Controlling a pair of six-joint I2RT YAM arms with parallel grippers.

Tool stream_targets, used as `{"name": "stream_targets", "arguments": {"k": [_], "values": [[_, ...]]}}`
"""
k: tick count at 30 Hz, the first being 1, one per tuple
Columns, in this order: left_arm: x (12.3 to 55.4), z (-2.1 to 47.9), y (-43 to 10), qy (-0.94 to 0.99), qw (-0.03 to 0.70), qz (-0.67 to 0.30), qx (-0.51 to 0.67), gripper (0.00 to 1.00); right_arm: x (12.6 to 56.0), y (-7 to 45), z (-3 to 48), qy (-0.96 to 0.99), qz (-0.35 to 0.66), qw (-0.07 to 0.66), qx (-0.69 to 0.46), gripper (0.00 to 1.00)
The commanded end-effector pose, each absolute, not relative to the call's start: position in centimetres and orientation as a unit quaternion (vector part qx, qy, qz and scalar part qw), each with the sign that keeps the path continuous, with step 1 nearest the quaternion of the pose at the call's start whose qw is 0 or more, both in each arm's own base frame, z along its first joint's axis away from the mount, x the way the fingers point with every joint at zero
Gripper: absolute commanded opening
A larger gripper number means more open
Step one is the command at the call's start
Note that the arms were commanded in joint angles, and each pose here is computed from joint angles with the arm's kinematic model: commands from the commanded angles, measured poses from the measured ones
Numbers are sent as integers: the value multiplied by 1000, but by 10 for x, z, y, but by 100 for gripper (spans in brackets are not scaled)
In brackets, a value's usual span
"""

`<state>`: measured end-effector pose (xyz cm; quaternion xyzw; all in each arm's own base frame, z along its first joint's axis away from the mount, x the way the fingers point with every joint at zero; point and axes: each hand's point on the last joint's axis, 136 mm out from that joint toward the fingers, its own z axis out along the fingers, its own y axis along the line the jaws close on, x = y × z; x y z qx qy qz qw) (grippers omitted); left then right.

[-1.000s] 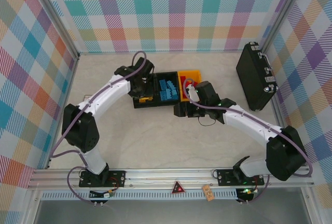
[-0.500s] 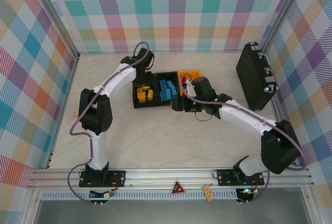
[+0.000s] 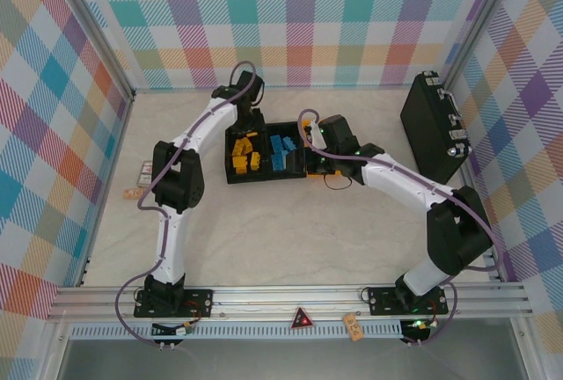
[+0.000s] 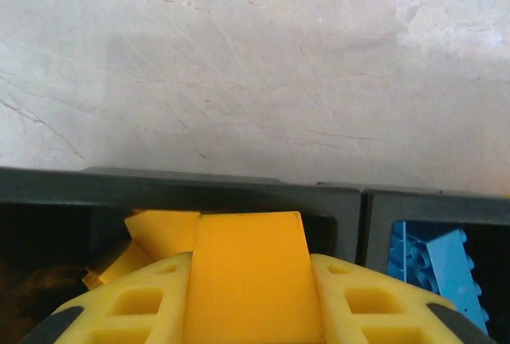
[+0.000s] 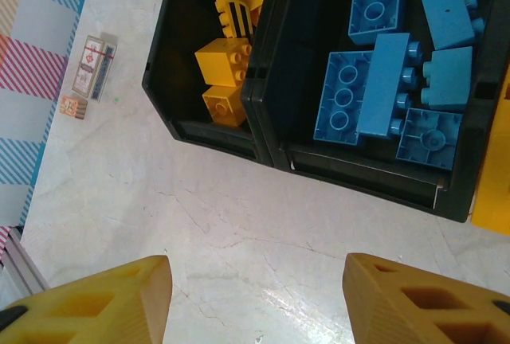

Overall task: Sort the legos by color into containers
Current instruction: Place the lego in the container, then reset both arms

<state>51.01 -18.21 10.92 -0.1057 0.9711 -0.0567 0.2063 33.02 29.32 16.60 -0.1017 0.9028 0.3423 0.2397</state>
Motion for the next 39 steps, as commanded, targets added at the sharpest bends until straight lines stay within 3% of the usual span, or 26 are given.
{"name": "stream_targets", "arguments": {"k": [1, 7, 28, 39], "values": [[514, 106, -181, 972, 201, -60, -109, 39, 335, 292, 170, 900, 342, 248, -105, 59], [510, 110, -180, 971, 201, -63, -112, 52, 334, 291, 169, 899, 345, 249, -102, 59], [457, 169, -172, 957, 243, -120, -106, 56, 328, 276, 178, 902, 326, 265, -98, 60], [417, 179, -159, 941, 288, -146, -97, 65, 347, 250, 193, 906, 266, 313, -101, 70]]}}
